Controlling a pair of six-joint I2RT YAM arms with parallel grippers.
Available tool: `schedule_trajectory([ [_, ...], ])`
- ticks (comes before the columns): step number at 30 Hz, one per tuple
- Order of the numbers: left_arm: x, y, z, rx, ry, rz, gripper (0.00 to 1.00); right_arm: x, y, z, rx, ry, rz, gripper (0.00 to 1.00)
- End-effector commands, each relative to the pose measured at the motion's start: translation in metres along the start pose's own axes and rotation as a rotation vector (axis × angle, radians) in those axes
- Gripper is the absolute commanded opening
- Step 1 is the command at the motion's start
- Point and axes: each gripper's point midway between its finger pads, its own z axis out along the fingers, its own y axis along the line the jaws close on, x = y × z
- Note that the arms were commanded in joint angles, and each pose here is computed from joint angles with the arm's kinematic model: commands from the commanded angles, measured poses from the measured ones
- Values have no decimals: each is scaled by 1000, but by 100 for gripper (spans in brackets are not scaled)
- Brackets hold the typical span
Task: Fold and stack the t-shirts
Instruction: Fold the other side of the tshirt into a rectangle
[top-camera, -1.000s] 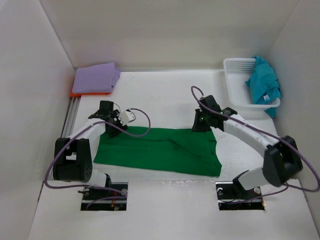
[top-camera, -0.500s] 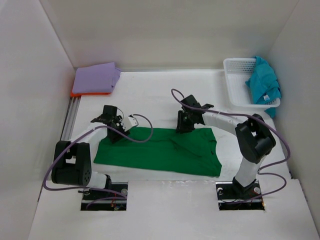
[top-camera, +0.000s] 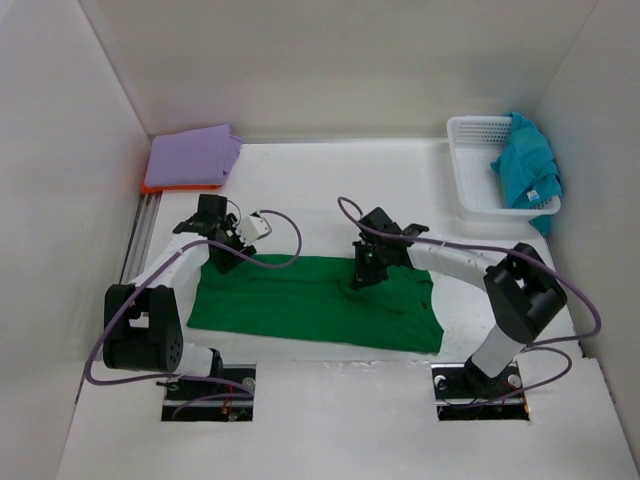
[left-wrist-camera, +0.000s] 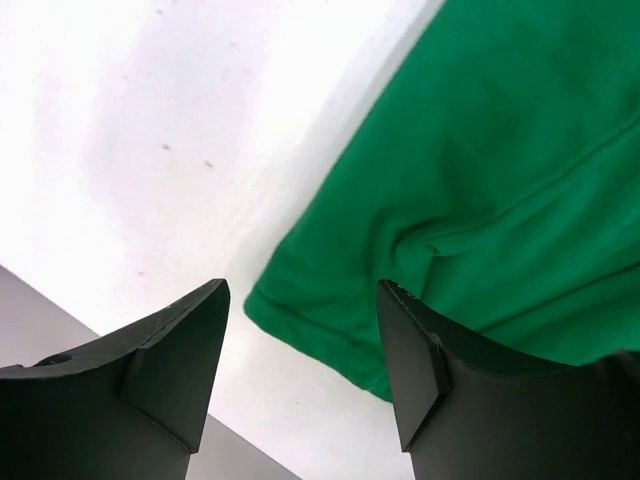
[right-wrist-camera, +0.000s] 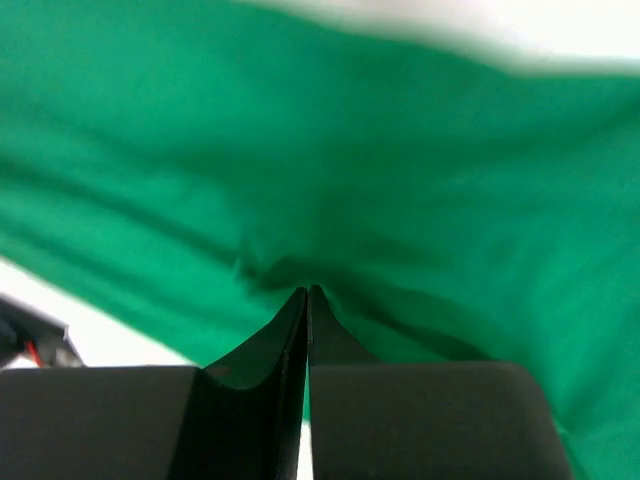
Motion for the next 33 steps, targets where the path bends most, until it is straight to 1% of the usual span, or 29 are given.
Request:
schedule_trajectory([
  [1, -12, 15, -14, -45, -39, -13, 60, 23, 24, -20, -58, 18, -27, 4],
  [4, -14, 20, -14, -52, -41, -3, 60, 45, 31, -22, -56, 67, -59, 4],
  [9, -27, 20, -19, -50, -63, 27, 60, 68, 42, -29, -44, 118, -132, 19],
  [11, -38, 14, -21, -40, -77, 63, 60, 73, 42, -38, -38, 107, -149, 21],
  [13, -49, 7, -21, -24, -88, 96, 60, 72, 40, -49, -40, 67, -136, 23],
  [14, -53, 4, -22, -17, -93, 105, 60, 71, 37, -57, -39, 35, -108, 24],
  [16, -68, -8, -21, 13, -112, 131, 60, 71, 29, -72, -42, -40, -38, 31],
  [18, -81, -20, -20, 39, -132, 155, 60, 69, 8, -82, -22, -117, 82, 36],
  [21, -96, -35, -15, 60, -149, 189, 60, 77, -35, -82, 29, -174, 269, 36],
  [23, -99, -37, -12, 57, -151, 185, 60, 86, -53, -78, 41, -192, 347, 36],
  [25, -95, -30, -9, 35, -143, 162, 61, 91, -65, -73, 43, -206, 398, 37],
  [27, -86, -12, -7, -17, -124, 122, 63, 90, -71, -68, 31, -221, 427, 38],
  [33, -36, 69, -4, -178, -71, -104, 64, 70, -73, -54, 17, -258, 440, 41],
])
